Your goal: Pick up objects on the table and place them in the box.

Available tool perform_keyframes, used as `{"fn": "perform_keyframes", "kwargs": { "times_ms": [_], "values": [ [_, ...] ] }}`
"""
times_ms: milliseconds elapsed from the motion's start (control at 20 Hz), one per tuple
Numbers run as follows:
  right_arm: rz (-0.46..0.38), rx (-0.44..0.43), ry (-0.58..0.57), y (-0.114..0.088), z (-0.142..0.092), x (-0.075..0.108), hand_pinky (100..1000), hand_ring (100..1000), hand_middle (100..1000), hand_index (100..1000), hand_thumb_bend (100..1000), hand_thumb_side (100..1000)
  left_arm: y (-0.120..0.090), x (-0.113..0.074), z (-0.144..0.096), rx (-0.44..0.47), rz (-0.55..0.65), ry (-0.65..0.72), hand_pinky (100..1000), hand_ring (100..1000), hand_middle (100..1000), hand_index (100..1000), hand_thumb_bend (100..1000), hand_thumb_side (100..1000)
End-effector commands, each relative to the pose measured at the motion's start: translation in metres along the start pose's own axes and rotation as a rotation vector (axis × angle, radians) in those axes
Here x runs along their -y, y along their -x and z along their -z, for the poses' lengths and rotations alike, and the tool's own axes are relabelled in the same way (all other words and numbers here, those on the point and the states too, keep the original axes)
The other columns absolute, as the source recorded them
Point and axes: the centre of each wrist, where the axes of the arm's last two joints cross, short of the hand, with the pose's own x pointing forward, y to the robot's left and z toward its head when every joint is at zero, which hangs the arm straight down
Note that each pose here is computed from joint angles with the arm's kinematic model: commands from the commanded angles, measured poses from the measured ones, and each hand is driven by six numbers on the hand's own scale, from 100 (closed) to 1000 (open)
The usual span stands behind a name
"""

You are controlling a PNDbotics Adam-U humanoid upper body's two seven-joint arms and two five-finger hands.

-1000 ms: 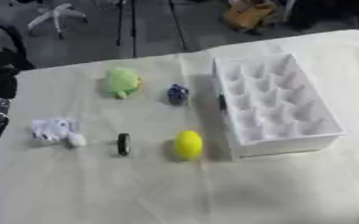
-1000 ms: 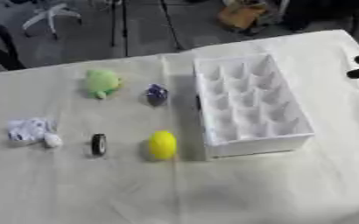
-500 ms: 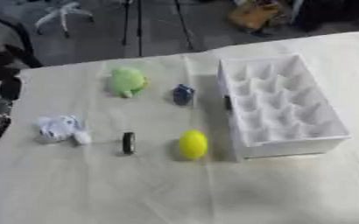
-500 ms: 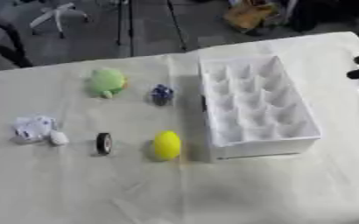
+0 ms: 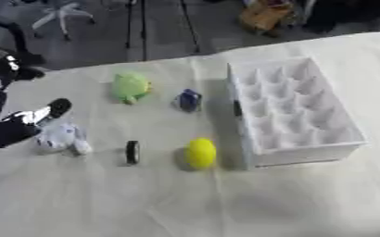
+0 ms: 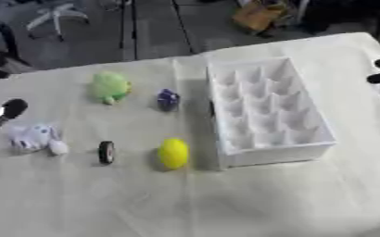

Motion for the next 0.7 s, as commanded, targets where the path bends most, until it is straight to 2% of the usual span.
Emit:
{"fn": "perform_keyframes", "kwargs": {
  "times_ms": [50,350,400,450,550,700],
  "values": [
    [-0.020,0.040,-0.016,-0.008,0.006,0.006,780,664,713,889,373,733,0.002,-0.008,0.012,-0.025,0.129,0.164,718,688,788,832,875,716],
    [-0.019,0.043,-0.019,-0.009,0.007,0.006,780,664,713,889,361,734,0.005,0.020,0.019,-0.112,0.162,0.349,652,607,776,825,891,719],
    [-0.019,0.043,-0.019,-0.009,0.007,0.006,780,664,713,889,361,734,0.006,0.023,0.019,-0.121,0.163,0.357,652,607,776,825,891,719],
    [-0.019,0.043,-0.019,-0.009,0.007,0.006,780,664,712,889,356,734,0.008,0.029,0.018,-0.150,0.156,0.365,603,539,753,807,909,712],
    [-0.017,0.042,-0.019,-0.009,0.007,0.006,781,664,713,889,354,734,0.009,0.040,0.019,-0.187,0.148,0.365,588,512,740,802,921,717],
    [-0.015,0.044,-0.020,-0.009,0.007,0.006,781,664,713,890,352,735,0.005,0.052,0.023,-0.175,0.134,0.364,595,503,735,804,930,710]
  ]
}}
